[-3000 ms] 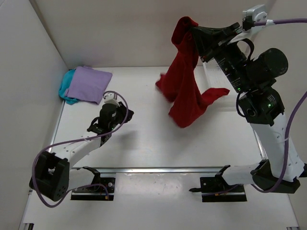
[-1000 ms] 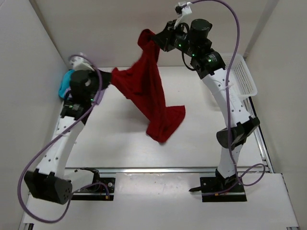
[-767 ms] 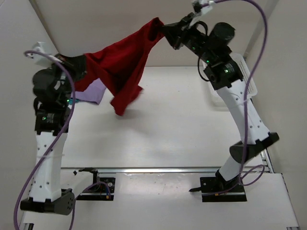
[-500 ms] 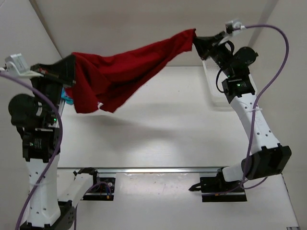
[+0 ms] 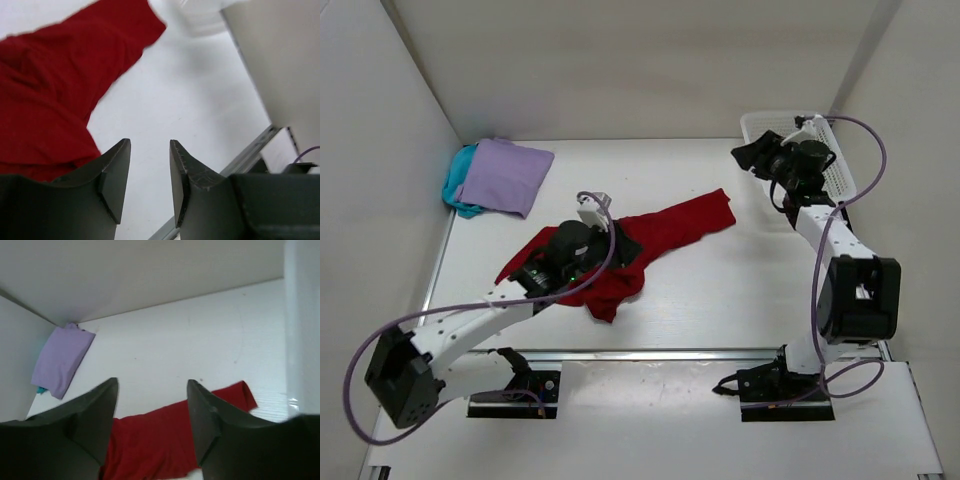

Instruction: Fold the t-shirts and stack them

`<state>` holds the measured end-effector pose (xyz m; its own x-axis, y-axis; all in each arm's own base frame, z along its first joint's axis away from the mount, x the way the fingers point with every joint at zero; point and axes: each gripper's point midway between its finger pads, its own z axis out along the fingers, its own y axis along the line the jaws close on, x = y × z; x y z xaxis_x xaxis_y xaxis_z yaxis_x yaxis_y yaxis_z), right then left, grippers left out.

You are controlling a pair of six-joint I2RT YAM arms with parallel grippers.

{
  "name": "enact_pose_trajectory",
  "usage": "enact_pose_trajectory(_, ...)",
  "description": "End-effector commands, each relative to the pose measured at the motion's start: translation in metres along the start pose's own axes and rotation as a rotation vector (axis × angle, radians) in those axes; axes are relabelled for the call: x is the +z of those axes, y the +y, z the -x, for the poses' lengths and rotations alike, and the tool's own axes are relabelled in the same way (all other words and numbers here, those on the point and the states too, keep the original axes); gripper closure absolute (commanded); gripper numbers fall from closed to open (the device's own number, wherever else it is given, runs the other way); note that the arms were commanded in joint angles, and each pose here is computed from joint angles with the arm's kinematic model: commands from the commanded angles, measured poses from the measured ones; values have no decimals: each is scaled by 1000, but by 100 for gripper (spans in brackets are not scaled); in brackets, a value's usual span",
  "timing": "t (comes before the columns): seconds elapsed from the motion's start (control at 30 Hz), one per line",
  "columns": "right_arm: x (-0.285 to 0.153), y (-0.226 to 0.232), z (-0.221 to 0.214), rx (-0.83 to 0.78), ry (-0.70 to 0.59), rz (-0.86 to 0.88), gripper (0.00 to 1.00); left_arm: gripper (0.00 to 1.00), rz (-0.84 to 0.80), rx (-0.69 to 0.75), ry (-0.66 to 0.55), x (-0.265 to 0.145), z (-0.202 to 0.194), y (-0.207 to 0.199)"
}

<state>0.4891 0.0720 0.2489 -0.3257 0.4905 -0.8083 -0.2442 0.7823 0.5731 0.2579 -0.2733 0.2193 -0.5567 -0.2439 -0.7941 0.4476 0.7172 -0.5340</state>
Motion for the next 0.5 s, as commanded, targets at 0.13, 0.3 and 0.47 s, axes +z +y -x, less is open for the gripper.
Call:
enact_pose_trajectory(0.13, -48, 74, -48, -105, -34, -67, 78, 52, -63, -43, -53, 22, 10, -15)
enact_pose_trajectory(0.3, -80, 99, -202, -147, 239, 25, 87, 50, 194, -86, -161, -10, 42, 79)
enact_pose_trajectory(0.47, -79, 133, -277, -219, 442, 162, 49, 50, 385, -180, -149, -32, 30, 154)
